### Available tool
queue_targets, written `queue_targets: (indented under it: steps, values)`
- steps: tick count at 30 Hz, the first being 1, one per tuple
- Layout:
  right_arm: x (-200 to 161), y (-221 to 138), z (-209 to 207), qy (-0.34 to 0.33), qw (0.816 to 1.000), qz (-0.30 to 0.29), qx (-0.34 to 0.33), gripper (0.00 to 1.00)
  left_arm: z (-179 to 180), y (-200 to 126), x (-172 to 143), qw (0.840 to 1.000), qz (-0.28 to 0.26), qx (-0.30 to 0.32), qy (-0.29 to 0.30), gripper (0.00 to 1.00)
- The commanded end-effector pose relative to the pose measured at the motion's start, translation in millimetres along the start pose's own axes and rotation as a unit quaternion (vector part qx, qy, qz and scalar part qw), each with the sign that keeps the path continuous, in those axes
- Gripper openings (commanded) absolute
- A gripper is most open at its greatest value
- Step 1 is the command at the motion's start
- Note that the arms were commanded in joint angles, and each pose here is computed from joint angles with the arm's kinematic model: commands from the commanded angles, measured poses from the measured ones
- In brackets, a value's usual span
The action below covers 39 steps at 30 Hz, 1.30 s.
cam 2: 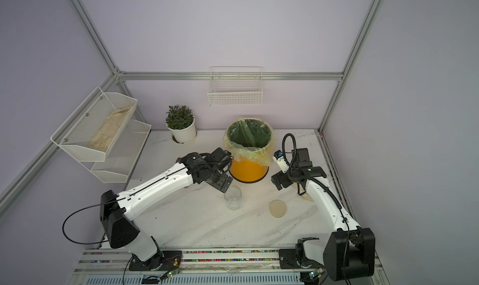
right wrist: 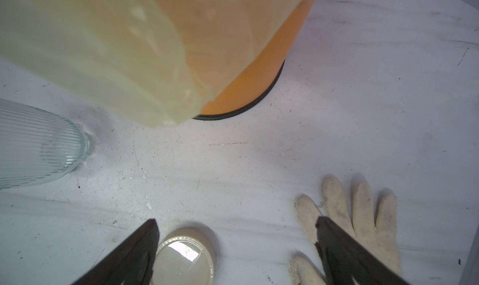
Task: Empty expired oatmeal from jars
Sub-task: Place the jar at the center of the board, then reset both arms
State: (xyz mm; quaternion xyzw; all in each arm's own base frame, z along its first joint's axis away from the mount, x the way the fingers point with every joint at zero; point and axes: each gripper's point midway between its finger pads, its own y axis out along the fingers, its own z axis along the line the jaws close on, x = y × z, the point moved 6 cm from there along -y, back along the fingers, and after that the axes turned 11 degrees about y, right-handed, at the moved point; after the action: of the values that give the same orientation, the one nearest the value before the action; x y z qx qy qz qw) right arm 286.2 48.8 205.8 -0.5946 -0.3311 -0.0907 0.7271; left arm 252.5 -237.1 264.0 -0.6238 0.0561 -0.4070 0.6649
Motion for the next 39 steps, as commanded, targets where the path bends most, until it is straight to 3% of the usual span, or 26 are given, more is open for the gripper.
queue_targets:
  steps: [1, 6, 10, 15, 21, 23, 26, 29, 33, 39]
  values:
    - [11, -7, 0, 0.016, 1.0, -0.023, 0.005, 0.97, 19, -35, -1, 0.996, -0.084, 0.018, -0.037, 1.0]
    - [10, -4, -2, 0.031, 0.999, -0.024, 0.004, 0.97, 40, -58, -23, 0.987, -0.144, 0.027, -0.072, 1.0]
    - [13, -2, -14, 0.068, 0.997, -0.042, -0.018, 0.97, 72, -62, -47, 0.967, -0.184, 0.113, -0.134, 1.0]
    - [18, -2, -36, 0.135, 0.984, -0.096, -0.064, 0.97, 118, -68, -84, 0.912, -0.246, 0.234, -0.228, 1.0]
    - [40, -7, -55, 0.175, 0.95, -0.232, -0.114, 0.97, 145, -62, -116, 0.84, -0.338, 0.307, -0.293, 1.0]
    - [41, -1, -59, 0.183, 0.942, -0.256, -0.115, 0.97, 152, -53, -124, 0.826, -0.343, 0.326, -0.306, 1.0]
    - [43, 17, -66, 0.203, 0.932, -0.281, -0.102, 0.97, 160, -33, -133, 0.821, -0.327, 0.351, -0.309, 1.0]
    - [39, 40, -71, 0.198, 0.931, -0.296, -0.081, 0.97, 166, -6, -141, 0.833, -0.278, 0.378, -0.294, 1.0]
    - [27, 59, -79, 0.196, 0.915, -0.343, -0.088, 0.97, 171, 25, -150, 0.849, -0.229, 0.397, -0.263, 1.0]
    - [11, 76, -89, 0.201, 0.897, -0.373, -0.124, 0.97, 180, 53, -160, 0.844, -0.237, 0.411, -0.251, 1.0]
